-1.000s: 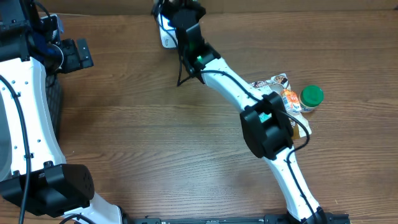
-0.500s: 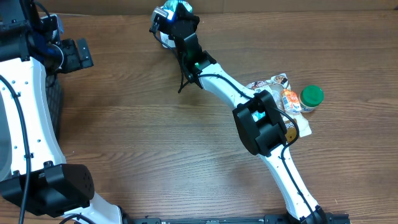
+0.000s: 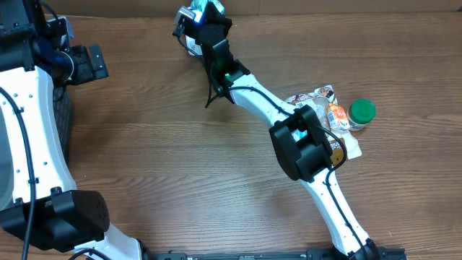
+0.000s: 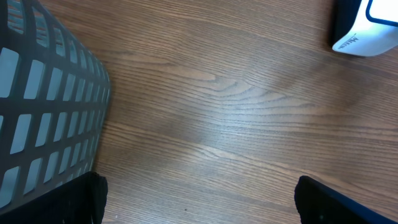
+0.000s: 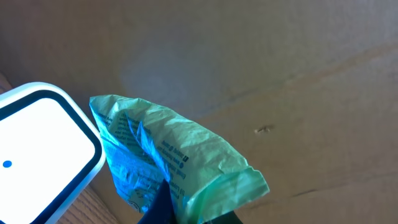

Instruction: Scan the item barcode

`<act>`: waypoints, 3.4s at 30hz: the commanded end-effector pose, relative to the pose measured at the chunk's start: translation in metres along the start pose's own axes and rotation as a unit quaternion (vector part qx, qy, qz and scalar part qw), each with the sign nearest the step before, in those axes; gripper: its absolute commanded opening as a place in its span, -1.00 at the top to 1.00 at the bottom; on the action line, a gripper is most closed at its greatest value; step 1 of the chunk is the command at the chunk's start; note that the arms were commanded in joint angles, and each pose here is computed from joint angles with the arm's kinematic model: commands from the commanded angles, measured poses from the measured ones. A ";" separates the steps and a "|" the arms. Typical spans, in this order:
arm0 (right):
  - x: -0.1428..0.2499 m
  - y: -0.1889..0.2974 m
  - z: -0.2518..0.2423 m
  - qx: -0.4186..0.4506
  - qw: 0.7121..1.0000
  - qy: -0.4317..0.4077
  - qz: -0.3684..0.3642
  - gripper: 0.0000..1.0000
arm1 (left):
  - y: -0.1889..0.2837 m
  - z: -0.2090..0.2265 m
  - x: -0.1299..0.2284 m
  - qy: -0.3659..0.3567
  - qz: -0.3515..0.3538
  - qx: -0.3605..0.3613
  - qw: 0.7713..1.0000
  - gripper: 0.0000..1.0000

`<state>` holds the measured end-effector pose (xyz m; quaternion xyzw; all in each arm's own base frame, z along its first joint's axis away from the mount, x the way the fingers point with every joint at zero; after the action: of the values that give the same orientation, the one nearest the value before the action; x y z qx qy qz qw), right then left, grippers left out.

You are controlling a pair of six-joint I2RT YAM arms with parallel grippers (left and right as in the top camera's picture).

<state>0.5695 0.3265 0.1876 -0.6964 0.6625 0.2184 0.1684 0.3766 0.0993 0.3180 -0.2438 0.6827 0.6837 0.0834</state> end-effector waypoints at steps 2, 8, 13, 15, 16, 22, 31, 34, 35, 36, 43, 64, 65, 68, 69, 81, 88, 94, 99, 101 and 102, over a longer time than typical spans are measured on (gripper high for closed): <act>-0.046 0.025 -0.087 0.062 0.989 -0.130 -0.026 0.92 | -0.004 0.002 -0.001 -0.009 0.004 -0.002 1.000 -0.99; -0.074 0.063 -0.139 0.013 0.969 -0.247 -0.021 0.92 | -0.004 0.002 -0.001 -0.009 0.004 -0.002 1.000 -0.99; -0.093 0.123 -0.170 -0.182 0.897 -0.403 -0.009 0.92 | -0.004 0.002 -0.001 -0.009 0.004 -0.002 1.000 -0.99; -0.092 0.143 -0.183 -0.230 0.858 -0.459 0.011 0.92 | -0.004 0.002 -0.001 -0.009 0.004 -0.002 1.000 -0.99; -0.089 0.154 -0.191 -0.254 0.834 -0.489 0.027 0.92 | -0.004 0.002 -0.001 -0.009 0.004 -0.002 1.000 -0.99; -0.048 0.208 -0.236 -0.294 0.751 -0.574 0.143 0.92 | -0.004 0.002 -0.001 -0.009 0.004 -0.002 1.000 -0.99; 0.046 0.251 -0.264 -0.240 0.686 -0.594 0.345 0.92 | -0.004 0.002 -0.001 -0.009 0.004 -0.002 1.000 -0.99; 0.082 0.255 -0.260 -0.221 0.659 -0.582 0.422 0.92 | -0.004 0.002 -0.001 -0.009 0.004 -0.002 1.000 -0.99; 0.090 0.255 -0.258 -0.217 0.652 -0.579 0.440 0.92 | -0.004 0.002 -0.001 -0.009 0.004 -0.002 1.000 -0.99; 0.101 0.255 -0.256 -0.212 0.643 -0.576 0.459 0.92 | -0.004 0.002 -0.001 -0.009 0.004 -0.002 1.000 -0.99; 0.168 0.242 -0.219 -0.182 0.592 -0.567 0.543 0.92 | -0.004 0.002 -0.001 -0.009 0.004 -0.002 1.000 -0.99; 0.297 0.240 -0.125 -0.131 0.520 -0.578 0.616 0.56 | -0.004 0.002 -0.001 -0.009 0.004 -0.002 1.000 -0.99; 0.297 0.241 -0.125 -0.132 0.518 -0.577 0.618 0.41 | -0.004 0.002 -0.001 -0.009 0.004 -0.002 1.000 -0.99; 0.297 0.243 -0.124 -0.133 0.516 -0.575 0.621 0.14 | -0.004 0.002 -0.001 -0.009 0.004 -0.002 1.000 -0.99; 0.297 0.243 -0.125 -0.133 0.516 -0.575 0.620 0.05 | -0.004 0.002 -0.001 -0.009 0.004 -0.002 1.000 -0.99; 0.250 0.248 -0.187 -0.131 0.547 -0.603 0.566 -0.07 | -0.004 0.002 -0.001 -0.009 0.004 -0.002 1.000 -0.99; 0.192 0.287 -0.223 -0.163 0.603 -0.600 0.500 -0.07 | -0.004 0.002 -0.001 -0.009 0.004 -0.002 1.000 -0.99; 0.136 0.341 -0.242 -0.214 0.661 -0.585 0.420 -0.11 | -0.004 0.002 -0.001 -0.009 0.004 -0.002 1.000 -0.99; 0.107 0.386 -0.259 -0.242 0.691 -0.587 0.344 -0.99 | -0.004 0.002 -0.001 -0.009 0.004 -0.002 1.000 -0.98; 0.104 0.395 -0.264 -0.244 0.696 -0.589 0.329 -1.00 | -0.004 0.002 -0.001 -0.009 0.004 -0.002 1.000 -0.99; 0.103 0.398 -0.266 -0.243 0.698 -0.591 0.323 -1.00 | -0.004 0.002 -0.001 -0.009 0.004 -0.002 1.000 -0.99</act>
<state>0.2096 0.0744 0.3640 -0.1545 0.5513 0.7786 0.2568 0.3767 0.0993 0.3179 -0.2438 0.6827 0.6837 0.0834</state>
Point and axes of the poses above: each gripper's point midway between its finger pads, its own y axis back along the fingers, its own z axis along the line the jaws close on, x = y × z, the point moved 7 cm from there along y, back along the fingers, and after that the axes turned 4 degrees about -y, right-handed, at the moved point
